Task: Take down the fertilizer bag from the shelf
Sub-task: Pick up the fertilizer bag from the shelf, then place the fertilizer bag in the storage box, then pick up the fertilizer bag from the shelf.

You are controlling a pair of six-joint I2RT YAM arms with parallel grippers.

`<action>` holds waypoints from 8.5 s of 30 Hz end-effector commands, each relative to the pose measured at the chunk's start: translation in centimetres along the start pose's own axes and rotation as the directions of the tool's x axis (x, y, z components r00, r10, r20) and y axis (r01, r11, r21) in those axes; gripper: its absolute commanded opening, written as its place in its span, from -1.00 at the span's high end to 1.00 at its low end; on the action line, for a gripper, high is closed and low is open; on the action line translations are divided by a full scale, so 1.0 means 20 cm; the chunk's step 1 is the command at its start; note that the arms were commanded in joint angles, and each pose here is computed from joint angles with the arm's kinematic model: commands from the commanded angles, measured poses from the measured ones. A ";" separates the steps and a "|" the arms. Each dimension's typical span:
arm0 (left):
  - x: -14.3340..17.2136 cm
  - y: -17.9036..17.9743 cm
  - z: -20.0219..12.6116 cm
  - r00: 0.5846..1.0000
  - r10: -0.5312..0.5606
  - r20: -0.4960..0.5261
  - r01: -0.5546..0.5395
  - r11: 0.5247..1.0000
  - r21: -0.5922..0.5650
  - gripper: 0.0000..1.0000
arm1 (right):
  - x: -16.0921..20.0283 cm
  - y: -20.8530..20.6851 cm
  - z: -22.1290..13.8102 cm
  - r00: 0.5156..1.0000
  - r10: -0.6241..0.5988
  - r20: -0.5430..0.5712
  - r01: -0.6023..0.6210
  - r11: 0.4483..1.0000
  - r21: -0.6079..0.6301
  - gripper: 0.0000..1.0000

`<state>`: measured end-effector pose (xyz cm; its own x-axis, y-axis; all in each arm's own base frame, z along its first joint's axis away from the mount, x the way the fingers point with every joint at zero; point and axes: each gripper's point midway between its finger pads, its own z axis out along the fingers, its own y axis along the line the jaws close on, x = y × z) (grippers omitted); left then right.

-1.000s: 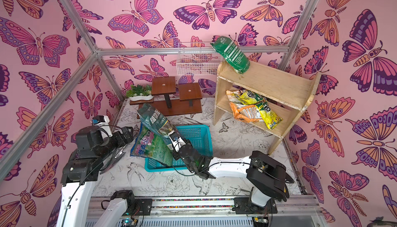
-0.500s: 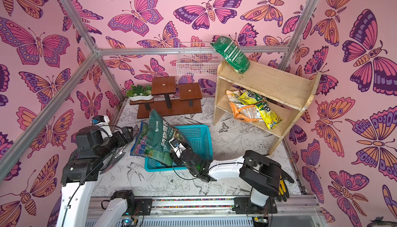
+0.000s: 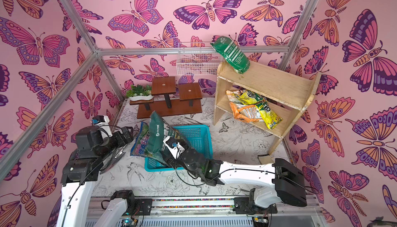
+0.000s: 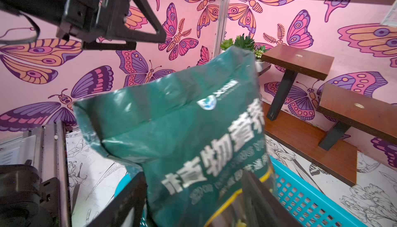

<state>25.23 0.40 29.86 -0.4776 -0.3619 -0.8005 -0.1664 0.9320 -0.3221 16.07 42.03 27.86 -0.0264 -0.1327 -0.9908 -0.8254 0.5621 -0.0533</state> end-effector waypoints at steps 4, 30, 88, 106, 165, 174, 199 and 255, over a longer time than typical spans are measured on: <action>0.01 0.00 0.00 1.000 -0.007 0.003 0.007 1.000 0.005 -0.99 | -0.08 -0.10 -0.15 1.000 0.013 0.025 -0.015 0.999 0.052 -0.27; 0.00 0.00 0.00 1.000 -0.005 0.010 0.005 1.000 0.006 -0.99 | 0.12 -0.27 0.29 0.957 0.140 -0.254 -0.087 0.974 0.208 -0.01; 0.00 -0.02 -0.02 1.000 -0.009 0.015 0.008 0.999 0.034 -0.99 | -1.07 -1.96 -0.39 0.906 -0.051 -0.421 0.410 0.358 0.839 -0.97; 0.00 -0.03 -0.03 1.000 -0.009 0.022 0.008 0.999 0.045 -0.99 | -1.07 -2.16 -0.39 0.917 -0.047 -0.395 0.389 0.316 0.865 -0.07; 0.00 0.01 -0.01 1.000 -0.003 0.019 0.003 1.000 -0.004 -1.00 | -0.90 -0.89 -0.51 0.983 0.047 0.178 -0.146 0.789 0.597 1.00; 0.00 0.01 -0.01 1.000 -0.004 0.020 0.004 1.000 -0.002 -0.99 | -0.58 -0.80 -0.32 0.977 0.107 0.184 -0.191 0.823 0.535 1.00; 0.00 0.01 -0.02 1.000 -0.003 0.026 0.003 1.000 0.004 -0.99 | 0.18 -0.74 0.12 0.970 0.235 0.064 -0.227 0.780 0.583 1.00; 0.00 0.01 -0.02 1.000 -0.003 0.028 0.003 1.000 0.000 -0.99 | -0.37 -0.87 -0.34 0.993 0.087 -0.083 -0.008 0.738 0.675 -0.58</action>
<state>24.81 0.36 30.23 -0.4596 -0.3680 -0.8083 -0.1620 0.9296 -0.3311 26.91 30.66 36.35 -0.1274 -0.0492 -0.9906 -0.3108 0.9504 -0.0072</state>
